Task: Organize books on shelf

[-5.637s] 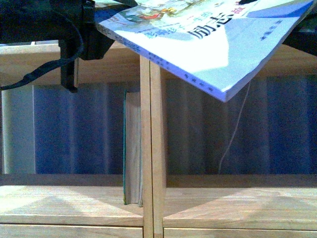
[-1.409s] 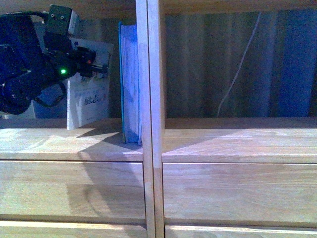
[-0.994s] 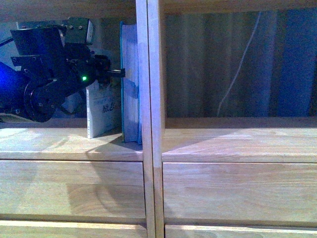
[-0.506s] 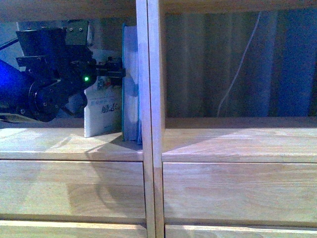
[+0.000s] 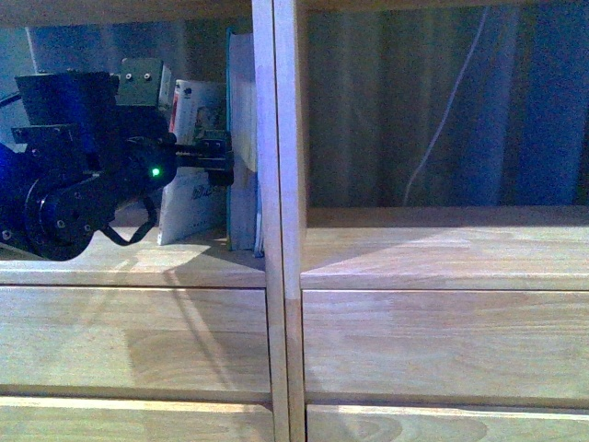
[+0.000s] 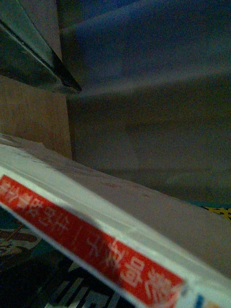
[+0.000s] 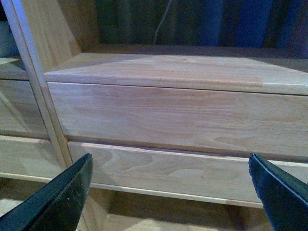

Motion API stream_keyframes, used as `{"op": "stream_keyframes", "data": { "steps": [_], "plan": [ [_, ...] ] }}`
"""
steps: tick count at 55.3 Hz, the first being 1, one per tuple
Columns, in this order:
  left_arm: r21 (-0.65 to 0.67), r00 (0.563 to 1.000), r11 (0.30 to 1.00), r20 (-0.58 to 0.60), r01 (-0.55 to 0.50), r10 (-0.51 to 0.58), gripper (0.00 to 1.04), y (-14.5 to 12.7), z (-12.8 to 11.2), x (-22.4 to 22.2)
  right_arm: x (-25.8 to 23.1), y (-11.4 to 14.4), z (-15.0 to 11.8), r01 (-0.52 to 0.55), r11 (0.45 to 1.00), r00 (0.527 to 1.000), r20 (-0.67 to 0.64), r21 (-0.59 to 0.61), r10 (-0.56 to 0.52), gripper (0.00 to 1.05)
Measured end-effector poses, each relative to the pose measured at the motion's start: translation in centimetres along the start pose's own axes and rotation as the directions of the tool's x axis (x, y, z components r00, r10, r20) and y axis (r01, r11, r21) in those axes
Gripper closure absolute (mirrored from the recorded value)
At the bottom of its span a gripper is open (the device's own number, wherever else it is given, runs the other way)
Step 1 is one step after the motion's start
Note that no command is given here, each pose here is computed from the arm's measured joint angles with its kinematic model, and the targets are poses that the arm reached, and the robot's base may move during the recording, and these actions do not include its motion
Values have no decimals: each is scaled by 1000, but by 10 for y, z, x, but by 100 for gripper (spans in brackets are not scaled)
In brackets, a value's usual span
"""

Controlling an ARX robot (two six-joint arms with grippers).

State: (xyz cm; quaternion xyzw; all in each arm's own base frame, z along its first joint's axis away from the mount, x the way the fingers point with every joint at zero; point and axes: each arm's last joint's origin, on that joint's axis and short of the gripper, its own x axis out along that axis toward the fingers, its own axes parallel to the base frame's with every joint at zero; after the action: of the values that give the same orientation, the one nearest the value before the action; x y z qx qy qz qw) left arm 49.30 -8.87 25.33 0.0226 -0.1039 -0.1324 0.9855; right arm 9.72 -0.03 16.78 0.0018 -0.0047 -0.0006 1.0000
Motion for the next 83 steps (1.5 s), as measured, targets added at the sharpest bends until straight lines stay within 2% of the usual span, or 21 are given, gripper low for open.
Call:
{"op": "stream_keyframes", "data": {
  "steps": [26, 46, 57, 66, 74, 83],
  "plan": [
    [-44, 1000, 999, -7, -4, 3, 8, -6, 20, -24, 0, 0, 0, 0, 1000, 1000, 0, 0, 0, 7],
    [-122, 998, 992, -57, -35, 28, 8, -11, 39, -67, 0, 0, 0, 0, 1000, 1000, 0, 0, 0, 7],
    [-148, 994, 986, -90, -78, 65, 8, -11, 64, -112, 0, 0, 0, 0, 1000, 1000, 0, 0, 0, 7],
    [-94, 988, 986, -86, -135, 127, 8, -12, 97, -175, 0, 0, 0, 0, 1000, 1000, 0, 0, 0, 7],
    [-49, 968, 970, -85, -240, 236, 8, -3, 118, -231, 0, 0, 0, 0, 1000, 1000, 0, 0, 0, 7],
    [3, 920, 926, -111, -377, 375, 8, 6, 119, -281, 0, 0, 0, 0, 1000, 1000, 0, 0, 0, 7]
  ]
}}
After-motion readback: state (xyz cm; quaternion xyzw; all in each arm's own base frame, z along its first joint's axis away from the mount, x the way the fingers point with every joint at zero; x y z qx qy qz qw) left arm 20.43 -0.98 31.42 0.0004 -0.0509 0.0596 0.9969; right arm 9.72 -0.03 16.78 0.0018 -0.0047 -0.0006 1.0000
